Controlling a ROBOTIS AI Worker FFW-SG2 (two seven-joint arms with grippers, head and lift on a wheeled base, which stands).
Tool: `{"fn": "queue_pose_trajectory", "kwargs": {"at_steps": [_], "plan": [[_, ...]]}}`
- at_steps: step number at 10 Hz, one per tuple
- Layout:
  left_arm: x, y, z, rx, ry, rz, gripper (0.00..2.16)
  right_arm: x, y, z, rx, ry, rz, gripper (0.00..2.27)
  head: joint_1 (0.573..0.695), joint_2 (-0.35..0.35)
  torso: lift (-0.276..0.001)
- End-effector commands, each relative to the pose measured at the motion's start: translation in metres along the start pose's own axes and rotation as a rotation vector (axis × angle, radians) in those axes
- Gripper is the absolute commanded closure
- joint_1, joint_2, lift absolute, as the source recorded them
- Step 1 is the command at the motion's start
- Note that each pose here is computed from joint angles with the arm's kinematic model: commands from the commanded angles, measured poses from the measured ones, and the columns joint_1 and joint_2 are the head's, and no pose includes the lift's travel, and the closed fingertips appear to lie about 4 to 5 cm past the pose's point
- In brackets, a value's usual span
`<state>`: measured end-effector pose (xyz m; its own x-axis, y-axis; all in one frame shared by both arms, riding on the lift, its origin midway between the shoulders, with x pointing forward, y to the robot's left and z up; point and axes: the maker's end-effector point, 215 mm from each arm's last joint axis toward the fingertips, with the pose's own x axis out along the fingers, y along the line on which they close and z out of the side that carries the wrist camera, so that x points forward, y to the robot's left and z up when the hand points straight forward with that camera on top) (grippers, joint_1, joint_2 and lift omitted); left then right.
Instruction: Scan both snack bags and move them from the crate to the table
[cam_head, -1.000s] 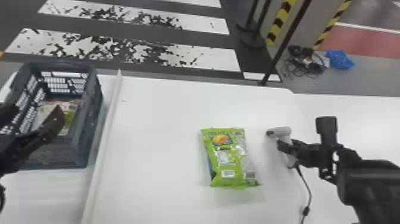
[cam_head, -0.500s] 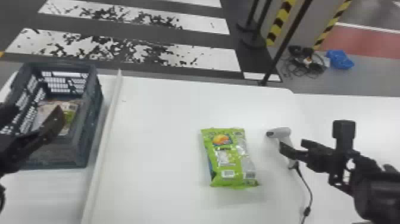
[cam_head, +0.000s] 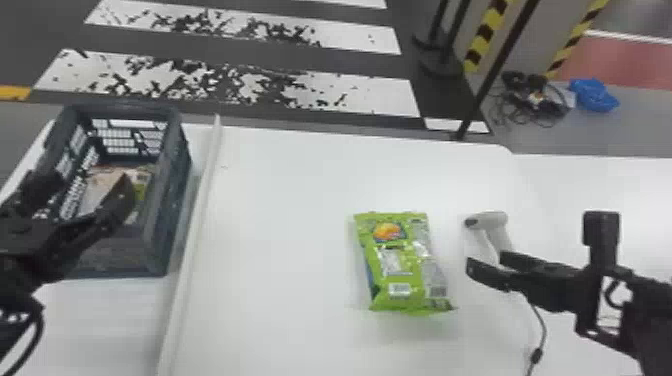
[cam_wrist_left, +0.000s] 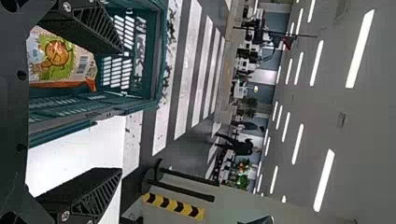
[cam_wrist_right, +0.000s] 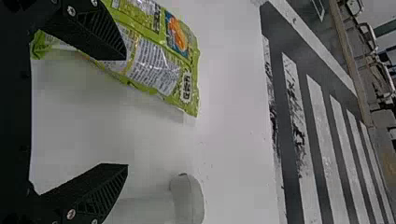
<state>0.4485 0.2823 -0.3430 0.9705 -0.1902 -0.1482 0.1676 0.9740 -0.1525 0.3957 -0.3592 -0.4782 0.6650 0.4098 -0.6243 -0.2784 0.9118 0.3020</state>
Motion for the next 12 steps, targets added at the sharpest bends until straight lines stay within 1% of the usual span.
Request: {"fn": "queue_pose_trajectory", "kwargs": {"at_steps": [1,2,7,8,9,10,11,12], "plan": [[0.000,0.000,-0.001,0.001,0.002,0.000,0.10,0.006,0.022,-0.010,0.003,0.027,0.049,0.12,0.695,-0.109,-0.088],[0.000,0.001,-0.001,0.002,0.002,0.000,0.10,0.011,0.030,-0.016,-0.003,0.047,0.066,0.12,0.695,-0.087,-0.088],[0.000,0.003,-0.006,0.000,0.010,0.002,0.10,0.034,0.067,-0.053,-0.046,0.168,0.143,0.13,0.695,-0.020,-0.088],[0.000,0.003,-0.007,0.000,0.012,0.003,0.10,0.040,0.067,-0.060,-0.059,0.192,0.136,0.13,0.695,-0.002,-0.088],[0.001,0.004,-0.007,-0.002,0.014,0.003,0.10,0.044,0.065,-0.066,-0.065,0.212,0.132,0.19,0.695,0.002,-0.088],[0.001,0.004,-0.007,-0.002,0.014,0.003,0.10,0.048,0.065,-0.069,-0.070,0.224,0.131,0.53,0.695,0.006,-0.088],[0.001,0.004,-0.007,-0.001,0.011,0.003,0.10,0.049,0.067,-0.071,-0.086,0.232,0.141,1.31,0.695,0.008,-0.088],[0.001,0.004,-0.007,-0.001,0.011,0.003,0.10,0.049,0.066,-0.073,-0.099,0.242,0.130,2.25,0.695,0.011,-0.088]]}}
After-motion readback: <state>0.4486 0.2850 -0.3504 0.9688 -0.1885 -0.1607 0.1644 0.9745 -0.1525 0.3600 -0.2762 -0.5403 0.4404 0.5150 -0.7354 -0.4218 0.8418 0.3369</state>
